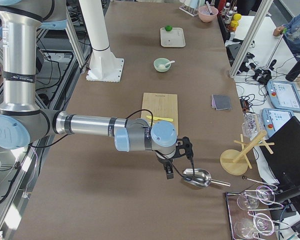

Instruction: Put spoon and bun in bowl

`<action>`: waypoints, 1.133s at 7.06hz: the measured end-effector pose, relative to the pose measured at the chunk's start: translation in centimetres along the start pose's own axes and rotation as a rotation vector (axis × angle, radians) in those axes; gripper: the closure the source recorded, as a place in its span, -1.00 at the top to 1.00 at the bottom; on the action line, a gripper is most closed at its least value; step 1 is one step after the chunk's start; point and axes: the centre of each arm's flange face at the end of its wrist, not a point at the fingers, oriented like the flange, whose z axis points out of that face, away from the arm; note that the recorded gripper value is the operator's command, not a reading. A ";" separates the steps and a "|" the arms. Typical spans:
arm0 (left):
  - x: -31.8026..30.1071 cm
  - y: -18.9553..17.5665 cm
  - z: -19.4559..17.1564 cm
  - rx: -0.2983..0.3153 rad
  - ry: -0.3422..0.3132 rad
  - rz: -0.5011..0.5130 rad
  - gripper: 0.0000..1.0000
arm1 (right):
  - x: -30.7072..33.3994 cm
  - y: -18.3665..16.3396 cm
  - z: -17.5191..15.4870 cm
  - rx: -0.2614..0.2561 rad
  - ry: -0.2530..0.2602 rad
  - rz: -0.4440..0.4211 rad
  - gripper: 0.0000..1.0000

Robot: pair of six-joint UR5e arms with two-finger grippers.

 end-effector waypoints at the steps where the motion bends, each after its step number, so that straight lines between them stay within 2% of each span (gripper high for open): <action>1: 0.0 0.0 0.0 0.000 0.000 0.000 0.96 | -0.1 -0.1 0.0 0.001 -0.001 -0.002 1.00; 8: -1.1 0.3 -1.0 0.024 -0.008 -0.027 0.96 | -0.7 -1.0 -0.7 0.017 -0.003 -0.017 1.00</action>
